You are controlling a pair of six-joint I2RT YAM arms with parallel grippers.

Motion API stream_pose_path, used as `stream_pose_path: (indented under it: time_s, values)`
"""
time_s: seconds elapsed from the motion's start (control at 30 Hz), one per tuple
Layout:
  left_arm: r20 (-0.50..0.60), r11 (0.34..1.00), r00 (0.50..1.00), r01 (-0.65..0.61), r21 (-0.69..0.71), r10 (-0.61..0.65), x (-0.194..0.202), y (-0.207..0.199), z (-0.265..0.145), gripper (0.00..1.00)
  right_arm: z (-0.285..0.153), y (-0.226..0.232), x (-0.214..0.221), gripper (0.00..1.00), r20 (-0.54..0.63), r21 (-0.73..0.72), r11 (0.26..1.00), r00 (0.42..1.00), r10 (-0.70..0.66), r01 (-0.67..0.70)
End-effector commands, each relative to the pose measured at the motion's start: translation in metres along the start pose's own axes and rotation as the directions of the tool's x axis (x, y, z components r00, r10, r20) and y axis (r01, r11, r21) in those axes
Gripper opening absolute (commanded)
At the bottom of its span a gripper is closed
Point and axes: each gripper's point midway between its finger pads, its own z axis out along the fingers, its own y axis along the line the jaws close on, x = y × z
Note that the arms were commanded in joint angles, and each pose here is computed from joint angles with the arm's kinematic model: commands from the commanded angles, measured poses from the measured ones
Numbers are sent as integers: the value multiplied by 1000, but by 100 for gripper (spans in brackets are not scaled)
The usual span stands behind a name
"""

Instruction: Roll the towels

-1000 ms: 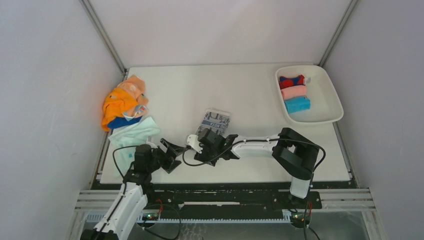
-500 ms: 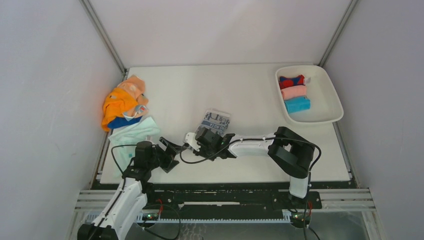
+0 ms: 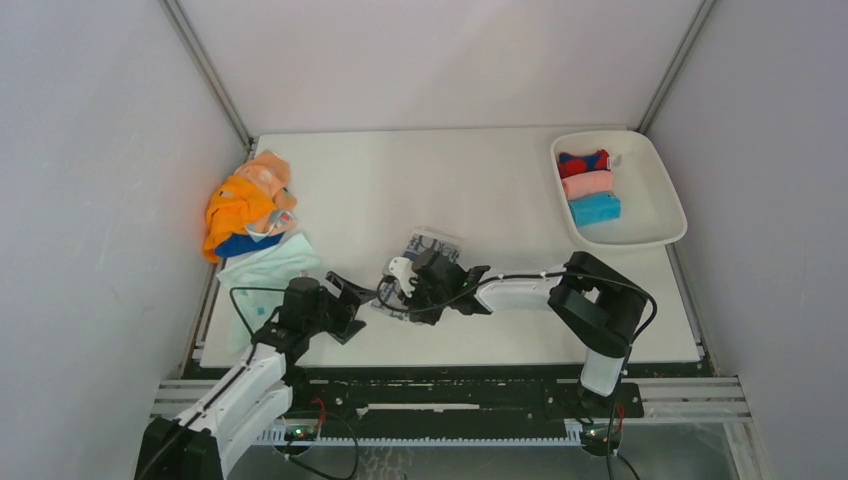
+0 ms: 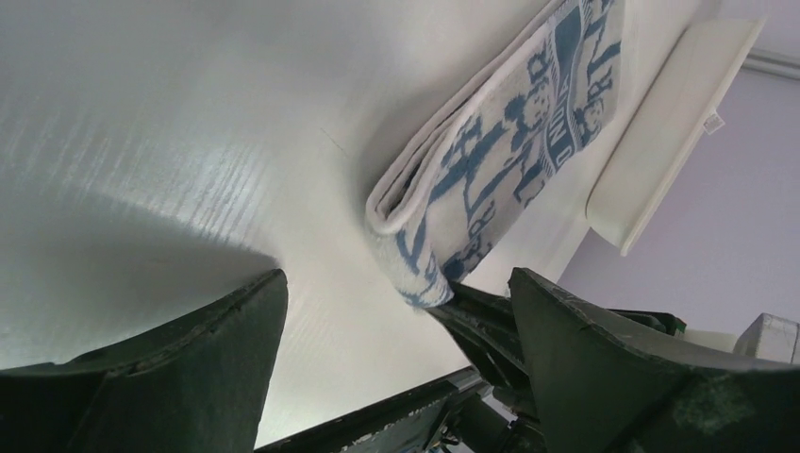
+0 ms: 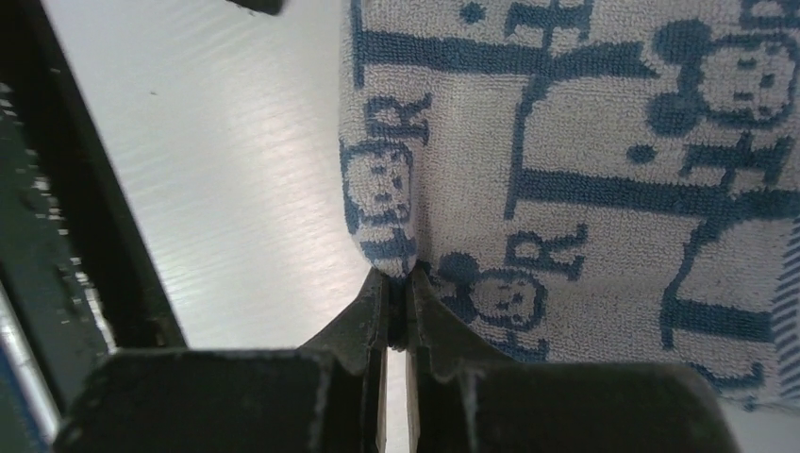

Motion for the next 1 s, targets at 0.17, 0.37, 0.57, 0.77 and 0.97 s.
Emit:
stream_pose_path:
  time_s: [0.17, 0.37, 0.57, 0.77, 0.97]
  values:
    - [34, 998, 998, 60, 14, -61, -2, -31, 8, 84, -8, 27, -4, 0, 49, -297, 917, 955, 293, -266]
    - [40, 998, 997, 67, 5, -67, -2, -33, 10, 62, -9, 22, 1, 0, 36, -373, 847, 906, 421, -379]
    - [24, 999, 999, 48, -4, -48, 3, -40, 14, 53, -6, 22, 4, 0, 25, -385, 831, 896, 444, -401]
    - [12, 999, 999, 35, -26, -35, 7, -42, 20, 36, -3, 21, 6, 0, 13, -388, 821, 888, 460, -420]
    - [-2, 997, 1000, 19, -68, -19, 8, -39, 24, 3, -12, 19, -1, 7, 64, -367, 850, 901, 428, -378]
